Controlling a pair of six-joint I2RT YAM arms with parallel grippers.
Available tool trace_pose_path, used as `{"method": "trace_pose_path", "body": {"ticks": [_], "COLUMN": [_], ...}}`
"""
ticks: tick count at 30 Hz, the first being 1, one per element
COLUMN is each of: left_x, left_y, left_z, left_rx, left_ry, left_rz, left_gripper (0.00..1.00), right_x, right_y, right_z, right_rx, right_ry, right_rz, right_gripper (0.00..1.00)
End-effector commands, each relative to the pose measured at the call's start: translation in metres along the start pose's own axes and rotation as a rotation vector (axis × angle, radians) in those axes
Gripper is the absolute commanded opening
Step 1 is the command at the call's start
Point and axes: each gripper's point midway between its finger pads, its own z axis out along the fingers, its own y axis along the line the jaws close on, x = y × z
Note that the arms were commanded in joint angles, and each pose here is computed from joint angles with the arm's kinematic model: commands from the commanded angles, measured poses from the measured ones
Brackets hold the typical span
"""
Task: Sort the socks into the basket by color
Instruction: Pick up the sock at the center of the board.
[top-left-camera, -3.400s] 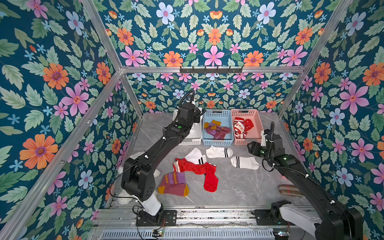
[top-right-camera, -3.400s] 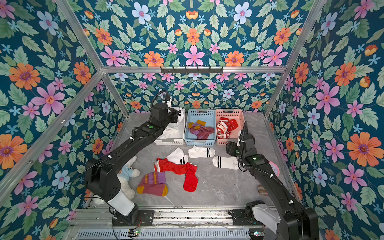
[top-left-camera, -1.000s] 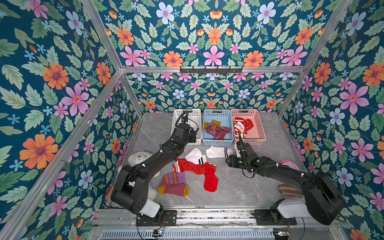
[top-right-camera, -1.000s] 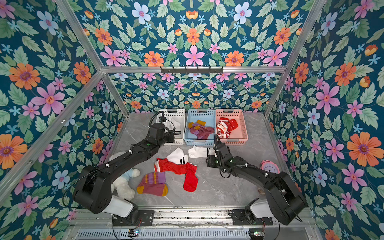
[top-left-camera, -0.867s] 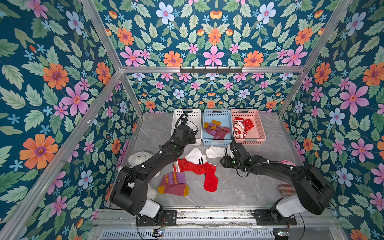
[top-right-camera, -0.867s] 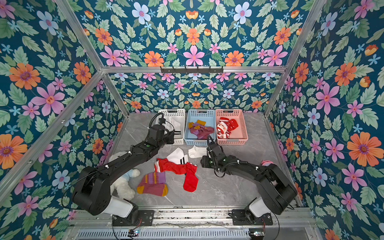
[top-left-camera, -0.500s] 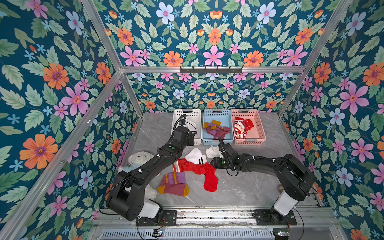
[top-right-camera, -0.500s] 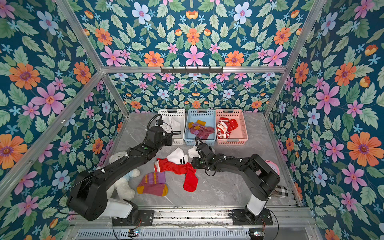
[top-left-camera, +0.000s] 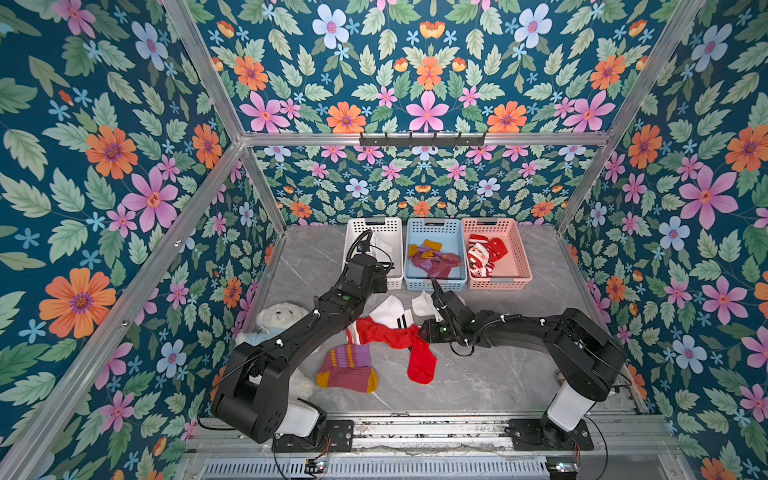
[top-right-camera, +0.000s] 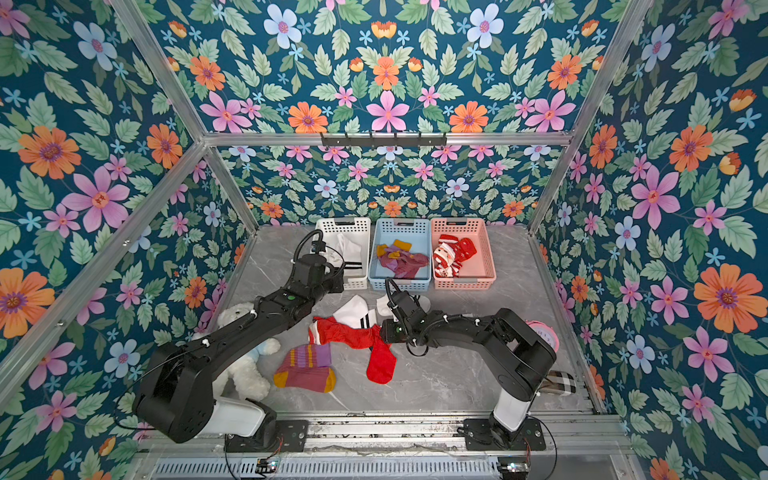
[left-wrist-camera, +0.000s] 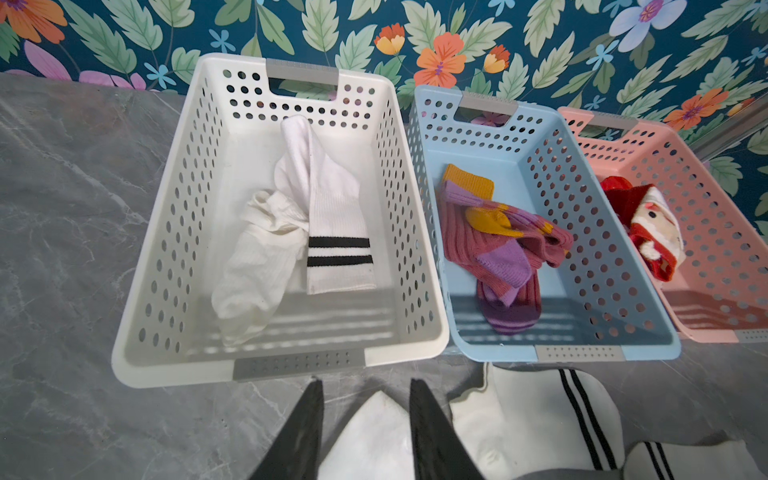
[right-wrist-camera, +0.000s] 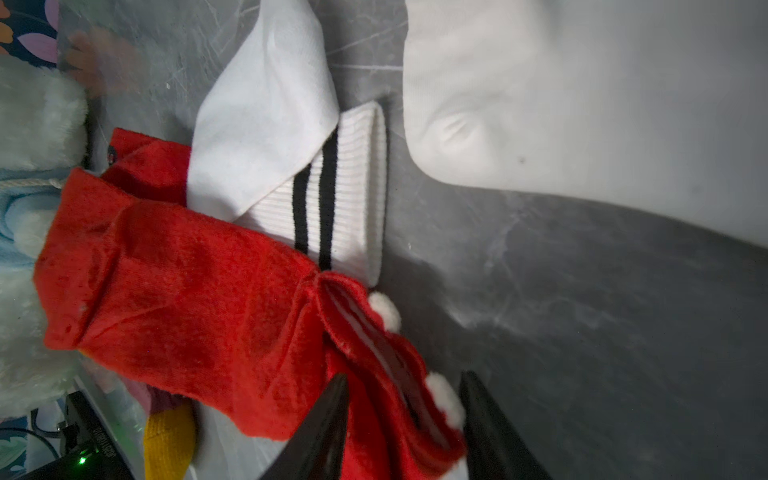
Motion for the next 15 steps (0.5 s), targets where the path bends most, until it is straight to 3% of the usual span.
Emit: {"method": "trace_pose_path", "body": {"ticks": [1, 3, 10, 15], "left_x": [-0.002, -0.002, -0.001, 0.001], "left_y": [0.002, 0.002, 0.003, 0.005], "left_z": [-0.002, -0.003, -0.004, -0.007], "left_rx": [-0.009, -0.011, -0.014, -0.018], "left_ry": [-0.006, -0.006, -0.004, -0.007], "left_rz": [-0.011, -0.010, -0.010, -0.013], "left_gripper": [0.38, 0.38, 0.38, 0.37], "right_x": [-0.002, -0.003, -0.016, -0.041], "right_y": [0.004, 0.003, 0.009, 0.020], "right_z": [0.001, -0.001, -0.016, -0.054], "right_rx": [-0.017, -0.013, -0.004, 0.012], "right_ry": [-0.012, -0.018, -0.064, -0.157], "right_rz": [0.018, 0.019, -0.003, -0.054], "right_gripper": [0.35, 0.24, 0.01, 0.00]}}
